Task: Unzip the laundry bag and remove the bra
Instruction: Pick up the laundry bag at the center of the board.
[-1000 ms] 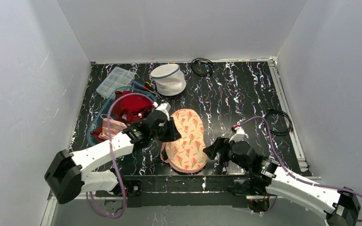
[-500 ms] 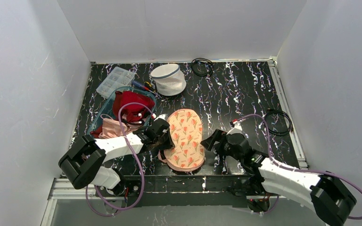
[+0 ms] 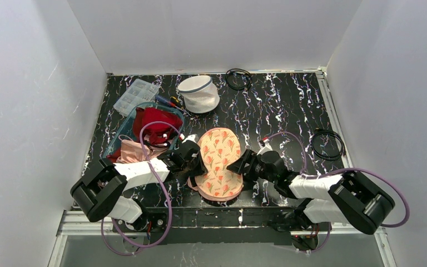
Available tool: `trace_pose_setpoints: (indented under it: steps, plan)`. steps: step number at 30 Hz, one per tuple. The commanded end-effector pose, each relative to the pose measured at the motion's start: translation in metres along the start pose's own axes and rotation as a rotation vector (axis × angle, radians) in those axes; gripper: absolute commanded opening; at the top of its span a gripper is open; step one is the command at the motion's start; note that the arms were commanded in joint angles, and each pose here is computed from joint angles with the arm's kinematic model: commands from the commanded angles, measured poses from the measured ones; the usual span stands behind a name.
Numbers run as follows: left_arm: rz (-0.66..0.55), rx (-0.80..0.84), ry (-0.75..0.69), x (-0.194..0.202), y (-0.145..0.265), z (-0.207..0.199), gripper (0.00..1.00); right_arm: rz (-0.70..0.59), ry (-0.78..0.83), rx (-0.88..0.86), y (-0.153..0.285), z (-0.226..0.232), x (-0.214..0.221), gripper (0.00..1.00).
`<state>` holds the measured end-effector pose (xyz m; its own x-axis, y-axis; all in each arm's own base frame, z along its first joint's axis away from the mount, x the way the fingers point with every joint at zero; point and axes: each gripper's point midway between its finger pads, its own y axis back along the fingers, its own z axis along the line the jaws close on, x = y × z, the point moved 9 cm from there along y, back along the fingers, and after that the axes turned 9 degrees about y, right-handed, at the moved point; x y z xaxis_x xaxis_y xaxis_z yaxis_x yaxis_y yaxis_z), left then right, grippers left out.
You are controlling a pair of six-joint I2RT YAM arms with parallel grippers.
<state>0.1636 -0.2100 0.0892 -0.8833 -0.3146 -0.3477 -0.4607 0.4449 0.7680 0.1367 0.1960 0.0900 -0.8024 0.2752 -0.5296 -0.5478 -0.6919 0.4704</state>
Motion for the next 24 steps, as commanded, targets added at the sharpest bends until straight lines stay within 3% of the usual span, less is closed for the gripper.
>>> trace_pose_setpoints:
  steps: [1,16,24]
  plan:
    - [0.008,-0.073,-0.013,0.007,0.002,0.018,0.00,0.057,-0.060,-0.050,-0.004,0.006,0.004,0.79]
    - [0.021,-0.073,0.000,0.012,0.000,0.023,0.00,0.119,-0.066,-0.100,-0.020,0.012,0.011,0.39]
    - [-0.025,-0.045,0.029,0.012,0.016,0.026,0.00,0.095,0.006,-0.121,-0.015,0.024,0.002,0.01]
